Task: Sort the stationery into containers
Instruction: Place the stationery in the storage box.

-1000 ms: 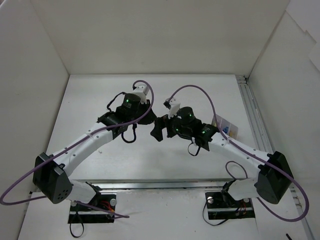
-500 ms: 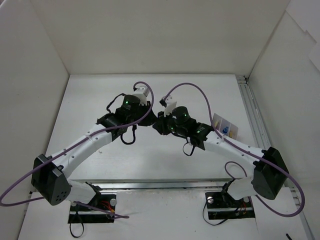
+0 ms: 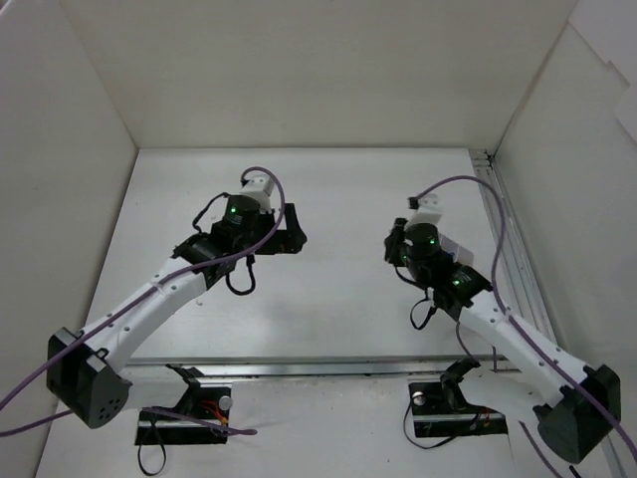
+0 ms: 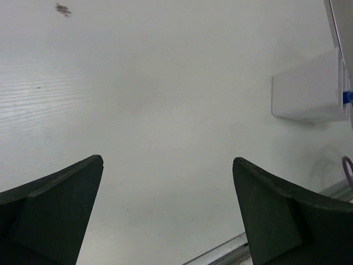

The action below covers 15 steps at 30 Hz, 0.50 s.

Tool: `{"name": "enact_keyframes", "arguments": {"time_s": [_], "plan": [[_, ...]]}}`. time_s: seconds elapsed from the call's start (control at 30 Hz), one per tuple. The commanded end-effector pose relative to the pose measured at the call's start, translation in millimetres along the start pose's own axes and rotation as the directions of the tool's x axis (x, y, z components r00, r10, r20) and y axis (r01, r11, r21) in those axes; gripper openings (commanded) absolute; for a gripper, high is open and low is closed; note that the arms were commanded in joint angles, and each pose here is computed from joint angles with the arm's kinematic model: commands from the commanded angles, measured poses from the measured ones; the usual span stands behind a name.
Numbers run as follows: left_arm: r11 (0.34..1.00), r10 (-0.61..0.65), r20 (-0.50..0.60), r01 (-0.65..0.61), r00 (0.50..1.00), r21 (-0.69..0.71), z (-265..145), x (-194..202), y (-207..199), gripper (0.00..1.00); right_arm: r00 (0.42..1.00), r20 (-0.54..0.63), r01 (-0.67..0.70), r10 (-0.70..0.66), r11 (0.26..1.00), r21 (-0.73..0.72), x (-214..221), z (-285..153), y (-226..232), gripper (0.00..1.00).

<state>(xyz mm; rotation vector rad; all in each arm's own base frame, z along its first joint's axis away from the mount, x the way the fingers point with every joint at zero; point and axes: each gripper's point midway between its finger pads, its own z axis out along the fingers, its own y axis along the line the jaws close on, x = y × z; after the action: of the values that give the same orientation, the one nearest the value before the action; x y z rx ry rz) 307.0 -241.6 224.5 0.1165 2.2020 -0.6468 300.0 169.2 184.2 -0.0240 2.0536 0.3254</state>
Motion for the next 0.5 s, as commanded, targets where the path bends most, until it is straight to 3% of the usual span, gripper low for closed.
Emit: {"name": "enact_keyframes", "arguments": {"time_s": [0.0, 0.07, 0.17, 0.3, 0.37, 0.4, 0.47], "plan": [[0.998, -0.023, 0.154, 0.032, 0.988, -0.055, -30, -31, 22, 1.0, 0.98, 0.161, -0.166, 0.115, 0.92, 0.354, -26, -38, -96, 0.0], [0.991, -0.039, 0.17, 0.06, 0.985, -0.118, -32, -27, 44, 1.0, 0.964, 0.224, -0.234, 0.145, 0.86, 0.454, -35, -61, -134, 0.01], [0.983, -0.054, 0.181, 0.084, 0.982, -0.162, -37, -20, 63, 1.0, 0.957, 0.223, -0.285, 0.187, 0.757, 0.588, -27, -83, -181, 0.01], [0.973, -0.08, 0.186, 0.117, 0.979, -0.197, -42, -12, 85, 1.0, 0.954, 0.122, -0.283, 0.275, 0.681, 0.676, -4, -80, -215, 0.01], [0.973, -0.092, 0.164, 0.124, 0.982, -0.197, -39, -3, 90, 1.0, 0.951, 0.091, -0.277, 0.297, 0.678, 0.68, 0, -73, -217, 0.02], [0.969, -0.097, 0.168, 0.131, 0.981, -0.21, -39, -4, 97, 1.0, 0.941, 0.088, -0.284, 0.327, 0.618, 0.733, 8, -74, -238, 0.01], [0.977, -0.102, 0.141, 0.126, 0.985, -0.171, -36, 0, 91, 1.0, 0.938, 0.076, -0.278, 0.338, 0.603, 0.748, 8, -72, -244, 0.02]]}}
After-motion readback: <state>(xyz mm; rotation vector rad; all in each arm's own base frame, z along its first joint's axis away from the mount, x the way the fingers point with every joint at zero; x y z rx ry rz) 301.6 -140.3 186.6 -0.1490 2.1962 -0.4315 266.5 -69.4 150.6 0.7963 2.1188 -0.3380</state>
